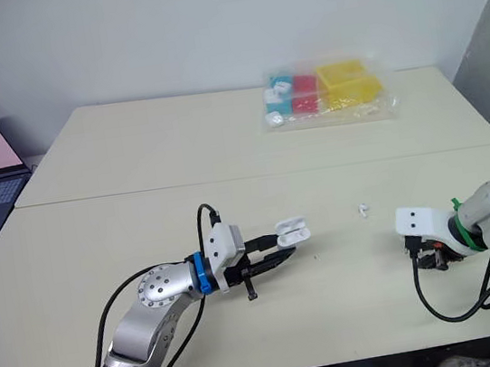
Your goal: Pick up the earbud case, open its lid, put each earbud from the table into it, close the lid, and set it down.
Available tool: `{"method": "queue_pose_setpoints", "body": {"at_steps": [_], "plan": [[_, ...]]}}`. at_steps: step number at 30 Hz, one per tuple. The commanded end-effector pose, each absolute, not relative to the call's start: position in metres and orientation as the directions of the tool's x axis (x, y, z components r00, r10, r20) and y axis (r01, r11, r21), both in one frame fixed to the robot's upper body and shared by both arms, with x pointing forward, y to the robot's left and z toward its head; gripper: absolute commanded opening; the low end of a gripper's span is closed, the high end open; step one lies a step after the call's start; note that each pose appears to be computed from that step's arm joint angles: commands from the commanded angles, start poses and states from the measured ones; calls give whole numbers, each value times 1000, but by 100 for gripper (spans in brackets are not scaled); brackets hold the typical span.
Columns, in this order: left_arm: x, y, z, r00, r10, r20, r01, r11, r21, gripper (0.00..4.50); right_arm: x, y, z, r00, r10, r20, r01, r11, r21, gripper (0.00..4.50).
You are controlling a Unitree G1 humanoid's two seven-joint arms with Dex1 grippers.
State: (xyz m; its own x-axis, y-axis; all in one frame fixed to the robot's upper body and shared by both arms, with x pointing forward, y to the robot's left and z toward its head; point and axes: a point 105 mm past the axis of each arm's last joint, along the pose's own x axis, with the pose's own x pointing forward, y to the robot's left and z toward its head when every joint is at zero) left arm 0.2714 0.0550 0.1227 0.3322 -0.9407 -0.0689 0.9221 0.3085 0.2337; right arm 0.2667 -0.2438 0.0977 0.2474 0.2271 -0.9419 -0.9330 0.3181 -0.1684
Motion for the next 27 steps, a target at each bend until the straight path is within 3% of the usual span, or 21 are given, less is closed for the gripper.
{"method": "queue_pose_setpoints", "body": {"at_steps": [1, 7, 15, 17, 20, 23, 27], "plan": [[267, 51, 134, 310, -950, -37, 918, 288, 272, 79, 267, -243, 103, 251, 221, -942, -937, 299, -180, 39], [268, 50, 134, 307, -951, -36, 919, 286, 272, 79, 268, -242, 111, 264, 239, -934, -937, 294, -189, 40], [278, 52, 145, 323, -947, -7, 907, 307, 289, 79, 269, -203, 182, 404, 492, -771, -913, 267, -308, 40], [283, 53, 150, 341, -940, 14, 901, 331, 282, 79, 265, -183, 206, 428, 616, -661, -904, 274, -329, 40], [285, 52, 157, 349, -936, 52, 902, 350, 251, 79, 263, -145, 245, 463, 801, -378, -850, 281, -446, 40], [285, 51, 164, 351, -933, 84, 908, 361, 214, 79, 261, -124, 264, 464, 868, -176, -812, 337, -477, 40], [289, 50, 172, 358, -927, 114, 909, 374, 185, 79, 255, -105, 271, 449, 893, -14, -795, 392, -463, 40]]}}
